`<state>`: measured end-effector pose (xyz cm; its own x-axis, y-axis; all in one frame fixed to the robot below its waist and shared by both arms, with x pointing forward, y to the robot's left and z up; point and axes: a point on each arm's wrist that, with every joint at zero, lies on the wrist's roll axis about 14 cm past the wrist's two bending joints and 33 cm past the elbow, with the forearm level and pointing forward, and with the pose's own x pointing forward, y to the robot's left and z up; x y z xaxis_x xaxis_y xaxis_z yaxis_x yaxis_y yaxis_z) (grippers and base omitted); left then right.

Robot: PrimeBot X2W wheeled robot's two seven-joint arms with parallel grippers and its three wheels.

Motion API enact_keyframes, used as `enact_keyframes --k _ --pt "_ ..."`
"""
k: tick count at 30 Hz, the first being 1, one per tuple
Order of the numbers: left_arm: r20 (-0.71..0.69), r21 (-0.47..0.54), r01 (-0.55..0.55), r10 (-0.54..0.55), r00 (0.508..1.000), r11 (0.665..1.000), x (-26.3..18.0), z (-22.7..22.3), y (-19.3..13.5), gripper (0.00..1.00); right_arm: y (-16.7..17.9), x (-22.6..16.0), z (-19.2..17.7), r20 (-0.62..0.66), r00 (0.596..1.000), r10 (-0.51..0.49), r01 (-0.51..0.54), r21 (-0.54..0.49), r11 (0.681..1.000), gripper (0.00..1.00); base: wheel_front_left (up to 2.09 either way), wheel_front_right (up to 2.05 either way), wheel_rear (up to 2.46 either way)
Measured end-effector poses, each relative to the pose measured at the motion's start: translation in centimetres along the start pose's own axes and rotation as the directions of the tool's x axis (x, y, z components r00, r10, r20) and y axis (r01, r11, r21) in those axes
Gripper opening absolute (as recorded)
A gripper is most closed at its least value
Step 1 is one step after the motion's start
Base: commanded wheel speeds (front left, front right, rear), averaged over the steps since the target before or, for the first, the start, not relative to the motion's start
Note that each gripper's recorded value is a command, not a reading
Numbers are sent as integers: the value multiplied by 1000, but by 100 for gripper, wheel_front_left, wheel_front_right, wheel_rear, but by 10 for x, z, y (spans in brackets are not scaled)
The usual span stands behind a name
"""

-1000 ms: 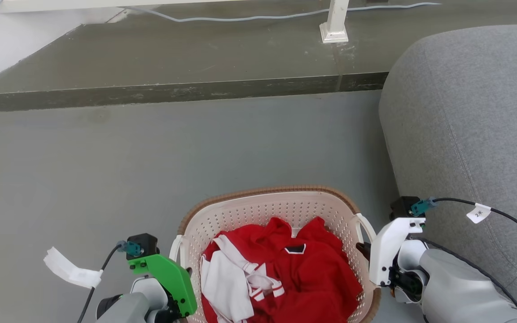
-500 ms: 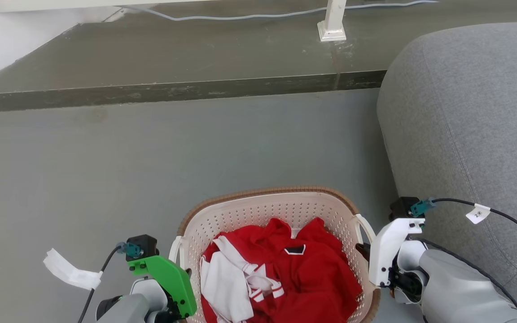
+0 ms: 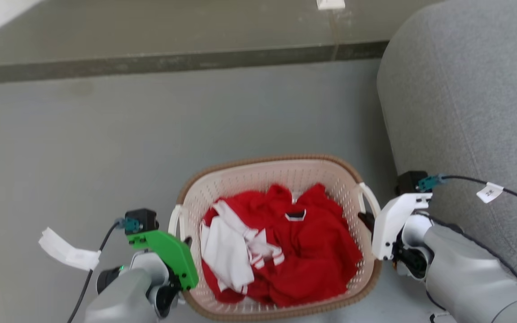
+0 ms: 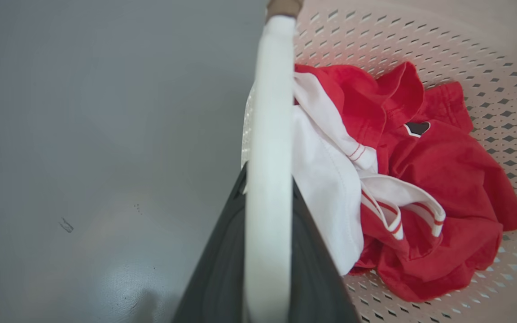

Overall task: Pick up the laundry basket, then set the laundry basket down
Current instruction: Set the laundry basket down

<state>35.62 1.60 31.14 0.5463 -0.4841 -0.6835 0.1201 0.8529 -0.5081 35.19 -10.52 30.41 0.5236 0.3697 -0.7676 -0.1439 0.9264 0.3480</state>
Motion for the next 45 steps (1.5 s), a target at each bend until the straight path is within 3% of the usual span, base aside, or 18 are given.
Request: enact_keyframes --k 25,45 --pt "11 -20 10 -9 1000 1000 80 15 14 0 -47 58 11 52 998 -24 23 35 999 0 0 0 0" --pt "-25 -29 -14 13 1000 999 154 8 45 0 -80 121 9 40 999 -30 28 59 998 0 0 0 0"
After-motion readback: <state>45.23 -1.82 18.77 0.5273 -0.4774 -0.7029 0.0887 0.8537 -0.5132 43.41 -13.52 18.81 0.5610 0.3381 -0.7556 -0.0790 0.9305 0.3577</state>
